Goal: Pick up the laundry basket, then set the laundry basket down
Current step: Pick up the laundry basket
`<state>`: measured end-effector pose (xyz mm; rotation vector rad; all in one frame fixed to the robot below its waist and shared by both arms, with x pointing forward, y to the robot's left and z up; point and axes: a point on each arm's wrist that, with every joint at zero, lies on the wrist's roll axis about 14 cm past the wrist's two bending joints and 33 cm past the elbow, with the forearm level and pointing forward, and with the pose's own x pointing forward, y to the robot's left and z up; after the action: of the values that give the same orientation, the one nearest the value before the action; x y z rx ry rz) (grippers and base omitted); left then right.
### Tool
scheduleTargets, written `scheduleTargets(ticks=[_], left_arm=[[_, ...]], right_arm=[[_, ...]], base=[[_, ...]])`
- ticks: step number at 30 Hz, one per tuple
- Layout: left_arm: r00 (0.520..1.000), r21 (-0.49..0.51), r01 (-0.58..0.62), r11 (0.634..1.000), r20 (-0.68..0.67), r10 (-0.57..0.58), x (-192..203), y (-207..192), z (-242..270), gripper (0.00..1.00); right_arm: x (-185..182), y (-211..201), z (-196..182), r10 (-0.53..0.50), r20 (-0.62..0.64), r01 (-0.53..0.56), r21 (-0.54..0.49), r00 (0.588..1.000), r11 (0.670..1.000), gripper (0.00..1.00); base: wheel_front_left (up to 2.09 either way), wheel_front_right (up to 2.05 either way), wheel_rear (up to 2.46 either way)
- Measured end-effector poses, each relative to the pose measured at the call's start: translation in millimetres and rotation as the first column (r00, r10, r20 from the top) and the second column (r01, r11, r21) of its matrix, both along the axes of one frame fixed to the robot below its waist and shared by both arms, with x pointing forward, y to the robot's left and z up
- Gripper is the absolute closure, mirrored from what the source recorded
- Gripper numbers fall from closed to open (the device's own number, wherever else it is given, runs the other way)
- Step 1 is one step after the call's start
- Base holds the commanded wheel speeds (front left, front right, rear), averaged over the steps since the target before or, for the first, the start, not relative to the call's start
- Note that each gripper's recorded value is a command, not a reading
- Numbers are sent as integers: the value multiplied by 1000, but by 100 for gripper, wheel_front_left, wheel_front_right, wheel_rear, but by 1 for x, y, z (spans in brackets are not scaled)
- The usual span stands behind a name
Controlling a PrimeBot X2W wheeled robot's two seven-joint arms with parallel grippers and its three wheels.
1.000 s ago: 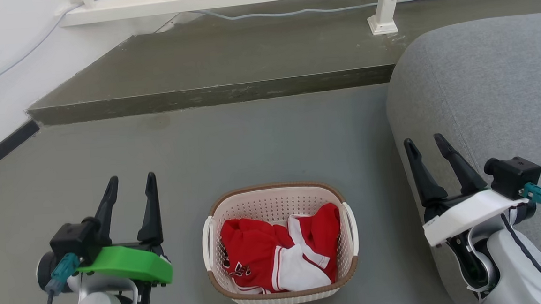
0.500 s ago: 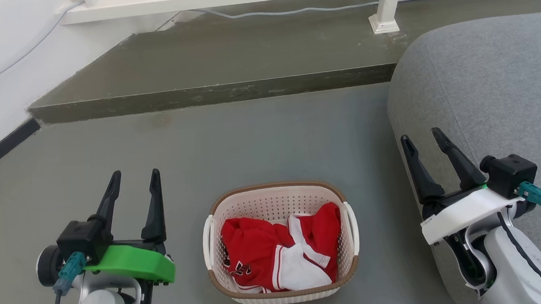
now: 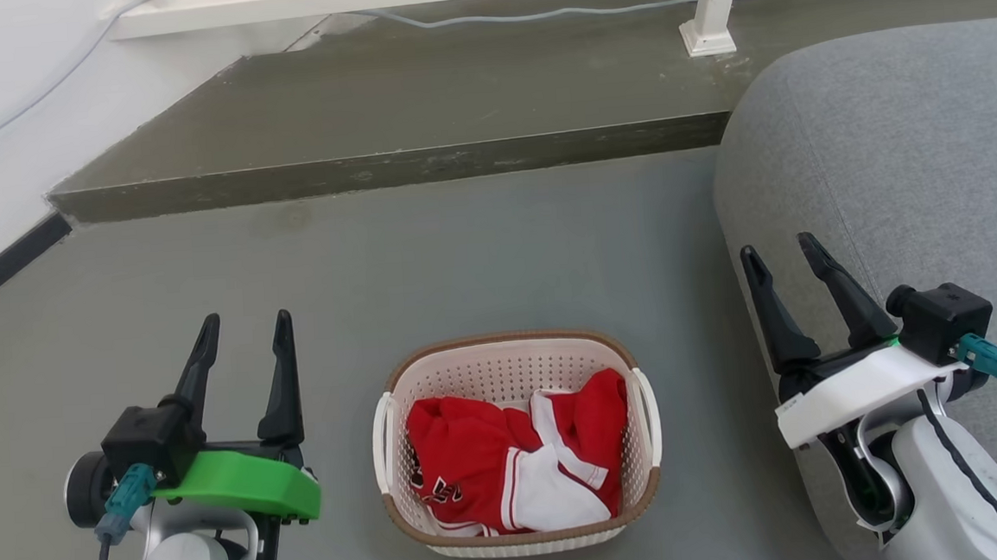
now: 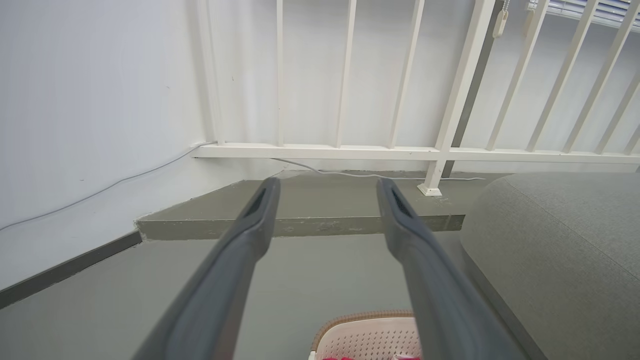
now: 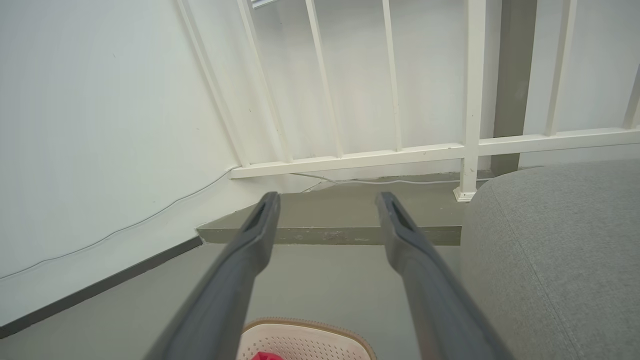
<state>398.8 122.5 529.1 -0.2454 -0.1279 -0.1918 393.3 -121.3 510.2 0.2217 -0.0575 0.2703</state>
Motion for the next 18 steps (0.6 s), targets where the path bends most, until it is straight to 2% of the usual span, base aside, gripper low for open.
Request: scheduleTargets(ticks=[18], left_arm=[[999, -11, 20, 1000, -40, -21, 22, -8, -17, 0]], right_arm=[[14, -16, -27, -58, -76, 59, 12, 995, 998, 0]], base=[[0, 0, 0]])
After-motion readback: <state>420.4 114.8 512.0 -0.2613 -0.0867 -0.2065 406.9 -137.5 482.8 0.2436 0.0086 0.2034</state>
